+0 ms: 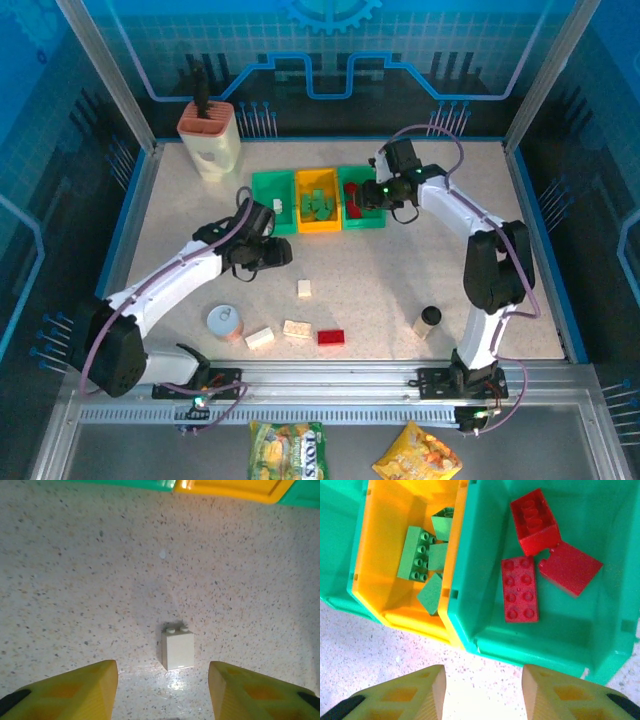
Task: Sort the legos into containers by color
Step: Place the lego in the container, then pick up the lego from the center of the table.
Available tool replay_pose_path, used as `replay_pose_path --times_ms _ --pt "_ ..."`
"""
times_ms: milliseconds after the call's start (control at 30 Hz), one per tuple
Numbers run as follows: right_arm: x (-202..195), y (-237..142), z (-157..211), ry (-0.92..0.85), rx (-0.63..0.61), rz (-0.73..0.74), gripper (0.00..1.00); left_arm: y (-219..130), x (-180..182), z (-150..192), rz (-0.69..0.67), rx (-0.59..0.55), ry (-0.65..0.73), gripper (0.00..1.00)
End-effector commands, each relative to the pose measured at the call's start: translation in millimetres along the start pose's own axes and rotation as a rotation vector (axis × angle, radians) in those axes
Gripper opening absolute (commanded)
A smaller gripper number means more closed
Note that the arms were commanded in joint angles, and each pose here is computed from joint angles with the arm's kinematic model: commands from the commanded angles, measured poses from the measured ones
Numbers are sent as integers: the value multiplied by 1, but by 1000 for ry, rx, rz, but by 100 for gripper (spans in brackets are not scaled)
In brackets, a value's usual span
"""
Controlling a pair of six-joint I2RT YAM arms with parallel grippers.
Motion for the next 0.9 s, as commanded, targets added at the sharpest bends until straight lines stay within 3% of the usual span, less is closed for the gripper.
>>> replay_pose_path --times_ms 0,533,867 --pt "2 -18 3 1 -33 4 45 11 -2 11 -65 27 -13 52" --pt "-12 -34 34 -28 -25 57 45 57 -37 41 -231 135 42 52" --pt "-21 -36 45 -14 -22 66 46 81 -39 53 -343 197 55 54"
Point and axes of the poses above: each hand's point on the last joint's axis, 136 mm out from that joint toward the fingers, its own y axis out along the fingers, its own x axis along the line the jaws close on, z = x × y, the point moved 5 cm from there along -y, back along the fingers, and after that the axes turned 2 degrees about -y, right-handed, at the moved point
